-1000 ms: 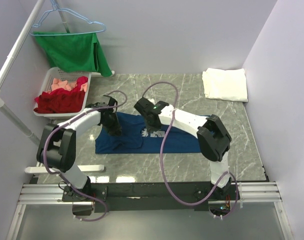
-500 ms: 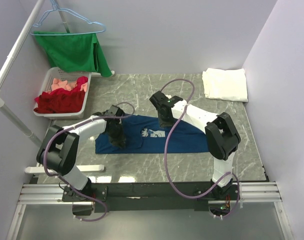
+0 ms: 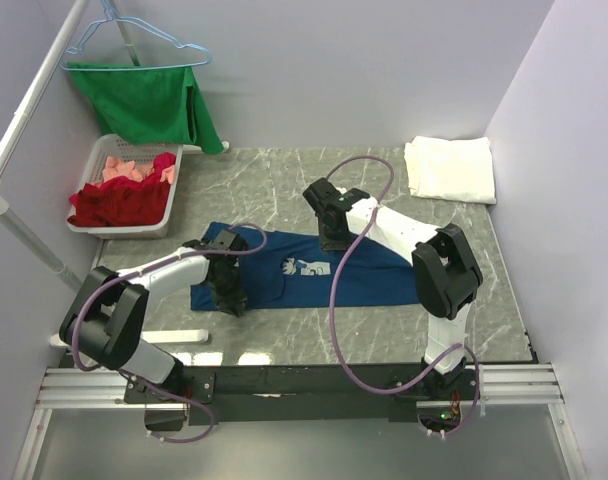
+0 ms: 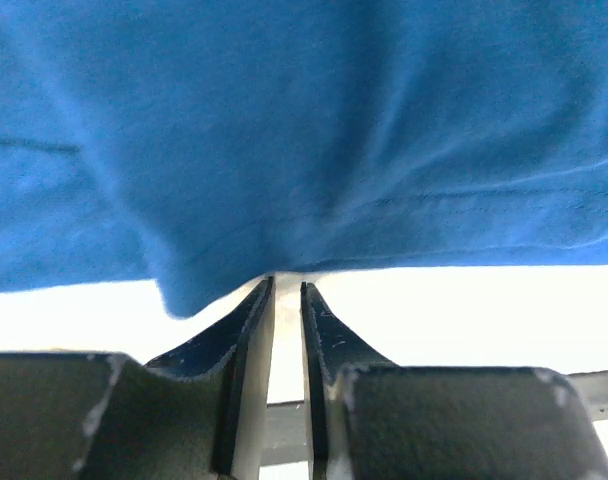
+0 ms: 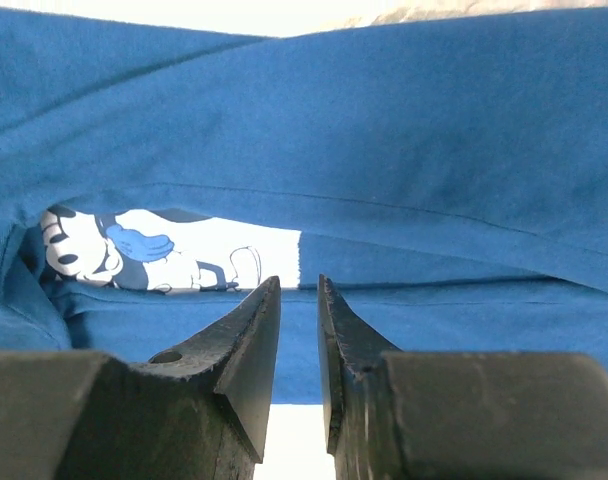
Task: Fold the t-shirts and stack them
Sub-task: Fold the tshirt
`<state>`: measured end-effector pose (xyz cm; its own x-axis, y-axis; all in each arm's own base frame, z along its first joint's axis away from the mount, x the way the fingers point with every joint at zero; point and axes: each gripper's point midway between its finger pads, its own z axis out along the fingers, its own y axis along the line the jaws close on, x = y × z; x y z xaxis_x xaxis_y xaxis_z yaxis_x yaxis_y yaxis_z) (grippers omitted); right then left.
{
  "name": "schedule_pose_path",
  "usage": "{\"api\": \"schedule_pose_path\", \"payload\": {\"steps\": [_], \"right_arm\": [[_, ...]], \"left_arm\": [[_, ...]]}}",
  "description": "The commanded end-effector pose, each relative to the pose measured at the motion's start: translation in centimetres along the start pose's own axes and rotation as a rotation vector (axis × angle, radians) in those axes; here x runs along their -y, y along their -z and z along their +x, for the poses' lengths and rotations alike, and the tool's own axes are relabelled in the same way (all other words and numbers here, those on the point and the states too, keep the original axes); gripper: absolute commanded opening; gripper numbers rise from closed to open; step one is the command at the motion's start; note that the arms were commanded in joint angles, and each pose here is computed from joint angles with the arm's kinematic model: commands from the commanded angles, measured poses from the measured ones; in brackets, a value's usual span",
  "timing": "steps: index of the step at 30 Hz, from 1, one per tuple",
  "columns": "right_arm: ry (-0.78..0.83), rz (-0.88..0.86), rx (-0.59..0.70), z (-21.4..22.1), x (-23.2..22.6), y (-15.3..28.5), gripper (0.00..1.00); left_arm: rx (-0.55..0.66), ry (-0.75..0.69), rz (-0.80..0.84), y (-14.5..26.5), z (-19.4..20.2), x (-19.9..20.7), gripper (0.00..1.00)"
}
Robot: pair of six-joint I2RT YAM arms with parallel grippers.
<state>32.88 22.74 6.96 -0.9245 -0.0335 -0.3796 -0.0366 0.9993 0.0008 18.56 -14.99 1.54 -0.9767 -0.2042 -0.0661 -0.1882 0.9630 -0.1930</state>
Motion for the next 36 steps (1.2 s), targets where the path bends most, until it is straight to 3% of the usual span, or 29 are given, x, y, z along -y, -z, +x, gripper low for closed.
{"api": "schedule_pose_path", "payload": {"steps": [1, 7, 13, 21, 28, 36], "right_arm": [[-0.076, 0.001, 0.042, -2.4, 0.7, 1.2, 0.29], [-0.175, 0.061, 0.018, -3.6, 4.4, 0.2, 0.29], [-0.205, 0.099, -0.041, -2.8, 6.9, -1.5, 0.3], [-0.325, 0.138, -0.085, -1.9, 9.8, -3.0, 0.31], [-0.37, 0.161, -0.132, -1.6, 11.4, -4.2, 0.3], [-0.367, 0.188, -0.215, 0.8, 12.0, -5.4, 0.29]], "left_arm": [[0.132, 0.001, 0.0, 3.7, -3.2, 1.4, 0.23], [0.305, -0.001, 0.039, 8.0, -8.9, 4.8, 0.26], [0.305, 0.023, 0.028, 6.1, -12.6, 6.6, 0.26], [0.259, 0.07, -0.006, 2.1, -15.5, 5.5, 0.24], [0.242, 0.062, -0.036, 1.4, -16.5, 4.3, 0.24], [0.195, 0.062, -0.085, 0.9, -14.7, 2.3, 0.24]]}}
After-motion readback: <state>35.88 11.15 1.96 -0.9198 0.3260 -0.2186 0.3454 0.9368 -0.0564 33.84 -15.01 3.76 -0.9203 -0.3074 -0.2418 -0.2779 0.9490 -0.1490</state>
